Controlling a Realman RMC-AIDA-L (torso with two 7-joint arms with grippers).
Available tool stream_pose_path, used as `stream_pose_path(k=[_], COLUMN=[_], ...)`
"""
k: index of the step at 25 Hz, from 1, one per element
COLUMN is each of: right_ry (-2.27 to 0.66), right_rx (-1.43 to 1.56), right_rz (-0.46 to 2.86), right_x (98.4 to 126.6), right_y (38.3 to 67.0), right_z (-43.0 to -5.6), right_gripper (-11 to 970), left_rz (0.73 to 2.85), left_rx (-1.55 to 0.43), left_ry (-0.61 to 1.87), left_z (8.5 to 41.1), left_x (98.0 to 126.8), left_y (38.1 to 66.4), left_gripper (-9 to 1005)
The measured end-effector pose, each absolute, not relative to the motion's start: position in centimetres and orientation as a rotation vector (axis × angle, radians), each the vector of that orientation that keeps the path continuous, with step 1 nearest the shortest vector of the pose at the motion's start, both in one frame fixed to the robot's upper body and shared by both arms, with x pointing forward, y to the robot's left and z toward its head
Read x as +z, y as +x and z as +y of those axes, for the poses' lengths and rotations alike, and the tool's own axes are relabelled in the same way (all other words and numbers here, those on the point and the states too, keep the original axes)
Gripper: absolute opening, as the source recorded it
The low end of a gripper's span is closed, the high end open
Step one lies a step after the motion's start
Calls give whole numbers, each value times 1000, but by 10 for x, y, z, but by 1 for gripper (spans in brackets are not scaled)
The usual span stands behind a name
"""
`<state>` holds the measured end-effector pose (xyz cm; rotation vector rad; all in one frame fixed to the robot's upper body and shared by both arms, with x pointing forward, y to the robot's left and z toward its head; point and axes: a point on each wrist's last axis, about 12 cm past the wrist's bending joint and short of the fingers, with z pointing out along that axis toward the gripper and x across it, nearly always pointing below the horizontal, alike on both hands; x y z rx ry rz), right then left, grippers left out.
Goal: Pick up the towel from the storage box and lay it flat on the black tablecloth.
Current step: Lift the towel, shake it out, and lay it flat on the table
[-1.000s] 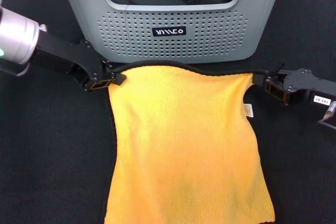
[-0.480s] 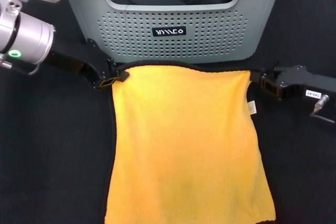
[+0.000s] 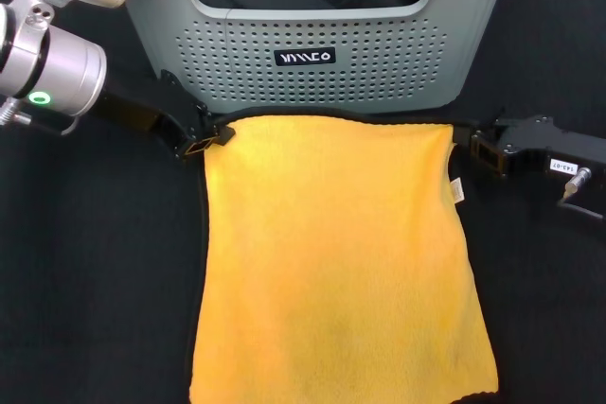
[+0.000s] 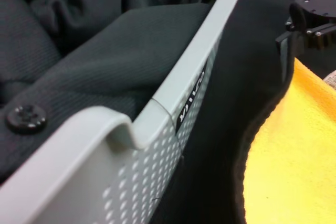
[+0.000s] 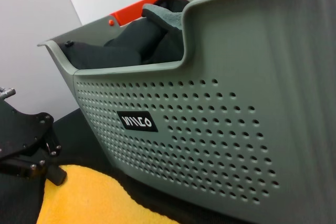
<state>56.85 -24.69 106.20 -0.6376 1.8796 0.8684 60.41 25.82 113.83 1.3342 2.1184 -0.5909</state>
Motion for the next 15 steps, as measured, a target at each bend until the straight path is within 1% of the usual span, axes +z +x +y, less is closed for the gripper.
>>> stream_pose_path(k=[15], right_ry=[-621], right_rx=[842], right_rz=[1905], right_x=[1057], right_y=[569], right_z=[-247], right_gripper=[133], left_rz=[2125], left_rx=[-574], left_ry=[1310], left_z=[256], left_x=[1133], left_y=[605], left_gripper=[13])
